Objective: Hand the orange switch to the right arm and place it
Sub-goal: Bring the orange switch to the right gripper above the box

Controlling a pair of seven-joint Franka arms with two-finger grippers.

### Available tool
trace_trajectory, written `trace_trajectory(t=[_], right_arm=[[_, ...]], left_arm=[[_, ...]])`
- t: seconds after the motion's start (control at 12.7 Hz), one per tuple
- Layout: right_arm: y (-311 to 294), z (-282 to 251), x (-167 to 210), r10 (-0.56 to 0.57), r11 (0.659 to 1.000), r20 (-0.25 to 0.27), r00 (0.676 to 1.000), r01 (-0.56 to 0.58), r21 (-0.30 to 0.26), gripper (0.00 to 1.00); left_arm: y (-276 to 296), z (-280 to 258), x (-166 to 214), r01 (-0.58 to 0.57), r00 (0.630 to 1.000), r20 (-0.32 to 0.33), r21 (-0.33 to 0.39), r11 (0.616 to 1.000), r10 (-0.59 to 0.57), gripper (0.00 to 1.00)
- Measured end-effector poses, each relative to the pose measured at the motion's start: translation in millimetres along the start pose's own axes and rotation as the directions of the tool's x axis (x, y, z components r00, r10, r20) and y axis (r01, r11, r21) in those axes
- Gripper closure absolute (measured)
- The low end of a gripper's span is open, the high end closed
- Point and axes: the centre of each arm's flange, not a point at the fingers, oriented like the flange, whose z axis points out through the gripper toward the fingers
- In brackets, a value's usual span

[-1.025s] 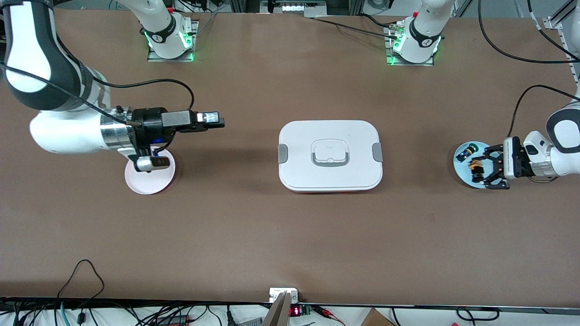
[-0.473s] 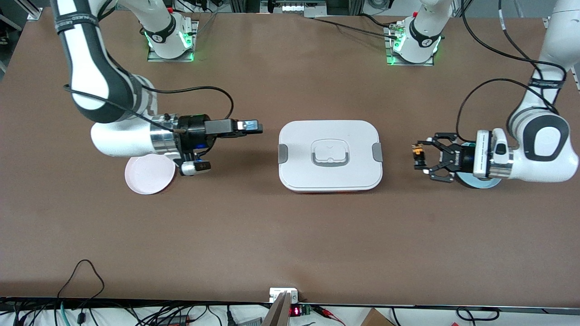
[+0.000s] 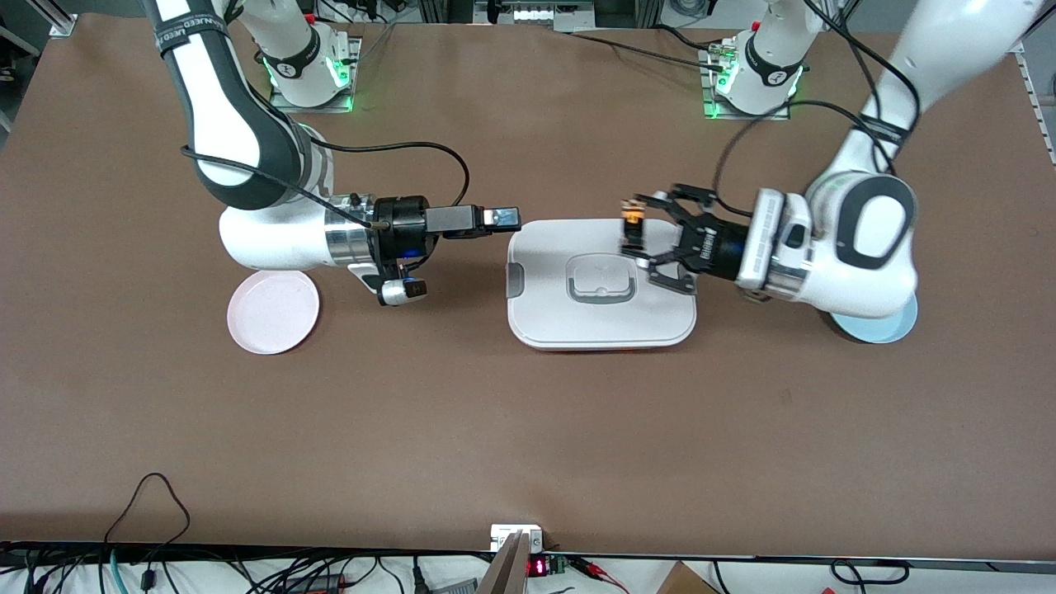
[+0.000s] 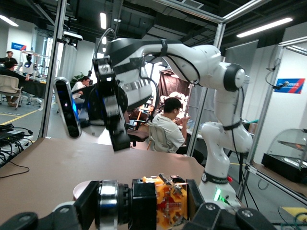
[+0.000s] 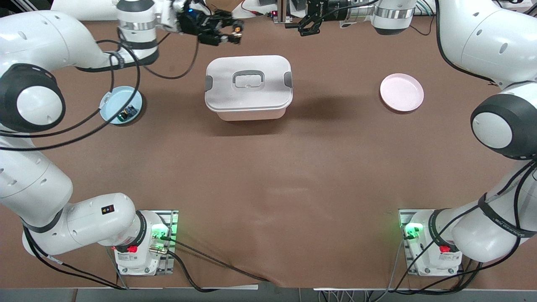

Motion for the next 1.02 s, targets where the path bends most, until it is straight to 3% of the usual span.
trace_trajectory(t=[0.39, 1.02], right_arm=[[12, 7, 3, 0.017, 1.0, 0.006, 1.0, -0.017, -0.011, 0.0], [16, 9, 4, 0.022, 1.0, 0.007, 1.0, -0.022, -0.014, 0.0]], left_arm=[[14, 85, 33, 0.114, 0.993, -0.033, 0.114, 0.987, -0.111, 0.24], [16, 101, 38, 0.139, 0.99, -0.043, 0.137, 0.981, -0.134, 0.24]])
